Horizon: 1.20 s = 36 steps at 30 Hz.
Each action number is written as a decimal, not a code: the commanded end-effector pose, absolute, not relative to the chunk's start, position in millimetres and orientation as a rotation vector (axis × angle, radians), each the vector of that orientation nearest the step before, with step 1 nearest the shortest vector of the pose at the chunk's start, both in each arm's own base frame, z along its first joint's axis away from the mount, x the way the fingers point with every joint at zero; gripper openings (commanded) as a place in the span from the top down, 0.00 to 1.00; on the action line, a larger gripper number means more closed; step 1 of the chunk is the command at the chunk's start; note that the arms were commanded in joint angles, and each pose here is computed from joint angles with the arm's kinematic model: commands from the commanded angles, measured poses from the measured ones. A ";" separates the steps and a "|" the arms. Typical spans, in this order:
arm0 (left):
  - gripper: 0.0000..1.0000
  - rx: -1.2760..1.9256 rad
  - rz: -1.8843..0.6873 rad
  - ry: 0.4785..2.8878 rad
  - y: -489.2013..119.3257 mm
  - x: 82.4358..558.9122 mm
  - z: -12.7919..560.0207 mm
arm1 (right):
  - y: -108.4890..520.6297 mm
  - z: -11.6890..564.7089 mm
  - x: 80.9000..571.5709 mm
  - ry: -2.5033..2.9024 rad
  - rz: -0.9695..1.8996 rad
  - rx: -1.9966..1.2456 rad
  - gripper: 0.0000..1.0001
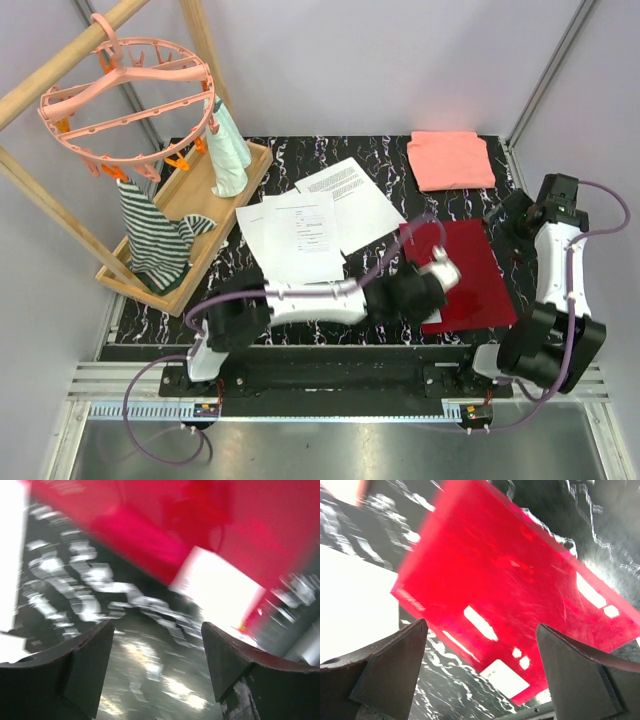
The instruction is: Put the files into the folder
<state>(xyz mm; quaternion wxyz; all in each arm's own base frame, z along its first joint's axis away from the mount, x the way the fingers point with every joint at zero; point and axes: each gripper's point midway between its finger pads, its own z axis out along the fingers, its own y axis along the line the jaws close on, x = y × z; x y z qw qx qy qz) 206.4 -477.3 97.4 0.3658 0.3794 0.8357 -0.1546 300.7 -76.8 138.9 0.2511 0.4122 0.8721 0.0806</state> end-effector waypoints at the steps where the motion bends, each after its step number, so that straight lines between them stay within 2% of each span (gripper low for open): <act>1: 0.24 1.224 -0.142 1.877 -497.6 170.6 82.5 | -76.7 204.7 299.5 2.245 0.220 1.070 0.00; 5: 0.24 1.351 -0.159 1.813 -518.0 138.5 66.9 | -64.6 227.3 298.7 2.205 0.299 1.021 0.00; 10: 0.26 1.408 -0.154 1.797 -531.3 132.9 49.4 | -59.8 233.4 292.4 2.196 0.311 0.994 0.00; 14: 0.36 1.418 -0.093 1.768 -536.0 140.5 41.2 | -57.7 230.1 290.0 2.208 0.317 0.980 0.00; 17: 0.36 1.391 -0.163 1.781 -540.0 135.2 51.8 | -58.8 223.7 290.9 2.226 0.311 0.982 0.00; 22: 0.30 1.366 -0.226 1.775 -542.2 132.0 58.1 | -55.8 220.0 299.5 2.243 0.355 0.972 0.00; 23: 0.31 1.364 -0.229 1.770 -542.8 132.1 58.9 | -55.3 218.8 302.1 2.247 0.367 0.970 0.00; 25: 0.38 1.343 -0.254 1.764 -545.1 132.6 61.9 | -54.8 218.6 305.4 2.245 0.378 0.959 0.00; 28: 0.40 1.308 -0.329 1.763 -541.4 127.0 71.8 | -55.0 217.4 311.4 2.254 0.392 0.939 0.00; 29: 0.40 1.270 -0.371 1.746 -540.9 127.0 90.5 | -55.9 216.5 314.4 2.260 0.395 0.938 0.00; 36: 0.35 1.208 -0.505 1.712 -532.9 135.0 118.3 | -49.1 209.2 329.9 2.281 0.491 0.922 0.00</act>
